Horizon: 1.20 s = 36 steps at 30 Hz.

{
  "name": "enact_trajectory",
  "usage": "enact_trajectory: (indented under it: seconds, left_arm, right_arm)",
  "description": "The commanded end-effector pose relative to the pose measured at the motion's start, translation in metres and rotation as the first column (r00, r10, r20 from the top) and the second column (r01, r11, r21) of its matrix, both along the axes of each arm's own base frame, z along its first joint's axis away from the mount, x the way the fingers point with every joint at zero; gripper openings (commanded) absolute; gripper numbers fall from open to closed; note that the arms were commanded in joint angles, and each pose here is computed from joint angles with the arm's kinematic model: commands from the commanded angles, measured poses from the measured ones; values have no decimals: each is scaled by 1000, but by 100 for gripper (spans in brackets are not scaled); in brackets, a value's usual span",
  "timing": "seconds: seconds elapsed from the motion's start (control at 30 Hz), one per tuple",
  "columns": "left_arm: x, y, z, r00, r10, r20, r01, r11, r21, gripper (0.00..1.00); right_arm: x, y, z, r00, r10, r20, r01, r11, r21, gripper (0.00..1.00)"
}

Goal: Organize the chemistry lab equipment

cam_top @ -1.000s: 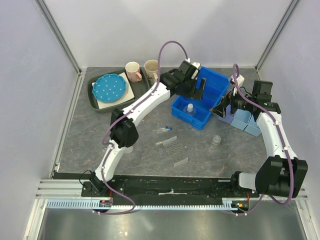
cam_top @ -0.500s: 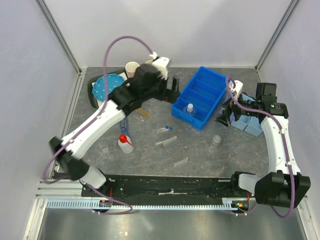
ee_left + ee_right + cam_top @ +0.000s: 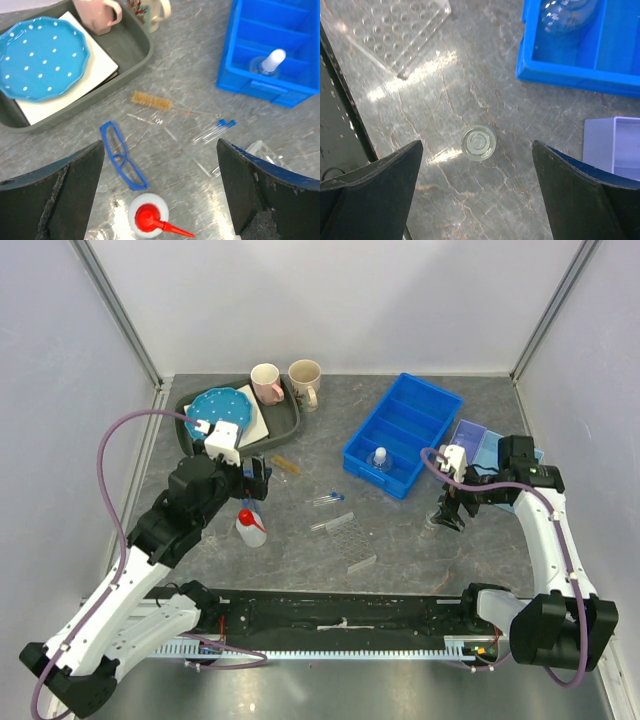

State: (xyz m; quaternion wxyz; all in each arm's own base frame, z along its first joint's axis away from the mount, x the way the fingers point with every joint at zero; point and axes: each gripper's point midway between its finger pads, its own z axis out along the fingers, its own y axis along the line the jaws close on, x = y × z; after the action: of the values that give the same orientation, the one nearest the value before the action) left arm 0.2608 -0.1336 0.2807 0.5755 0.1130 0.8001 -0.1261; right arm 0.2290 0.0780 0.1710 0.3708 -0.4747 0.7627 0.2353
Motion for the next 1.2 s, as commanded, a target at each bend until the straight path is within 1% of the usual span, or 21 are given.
enact_trajectory:
  seconds: [0.0,0.13,0.17,0.23,0.4,0.53,0.6,0.7,0.73,0.83,0.97,1.17]
  left_arm:
    - [5,24,-8,995,67,75,-74,993,91,100]
    - [2,29,-33,995,95,42,-99,991,93,100]
    - [3,29,-34,994,101,43,-105,991,88,100]
    - [2,29,-36,994,104,45,-107,991,84,100]
    - [2,34,-41,991,122,50,-126,987,96,100]
    - [-3,35,-51,992,126,26,-128,988,89,99]
    - [-4,39,-48,989,142,35,-145,986,87,99]
    - [-4,43,-46,987,157,47,-160,983,88,99]
    - [-4,43,-47,987,156,47,-160,983,89,99]
    - [-4,43,-48,987,153,47,-157,983,94,99]
    - [-5,43,-47,988,146,53,-151,984,92,99]
    - [-7,45,-44,986,153,66,-159,984,85,99]
  right_arm:
    - [-12,-6,-22,995,93,22,-90,989,-115,98]
    - [-27,-4,-40,974,217,63,-203,963,-175,98]
    - [-32,-4,-49,957,279,84,-258,945,-203,98]
    - [-32,-4,-55,943,315,107,-287,932,-222,98]
    - [-25,-4,-64,950,301,86,-277,937,-214,98]
    - [-8,-9,-73,955,279,106,-245,936,-254,98]
    - [-5,-7,-76,952,286,105,-251,932,-261,98]
    - [-1,-4,-83,952,293,87,-261,927,-271,98]
    - [1,-6,-85,958,278,76,-247,928,-278,98]
    - [6,4,-90,952,295,79,-263,922,-283,98]
    - [6,5,-98,956,290,45,-265,920,-288,98]
    - [-1,0,-115,956,292,-13,-281,906,-315,93]
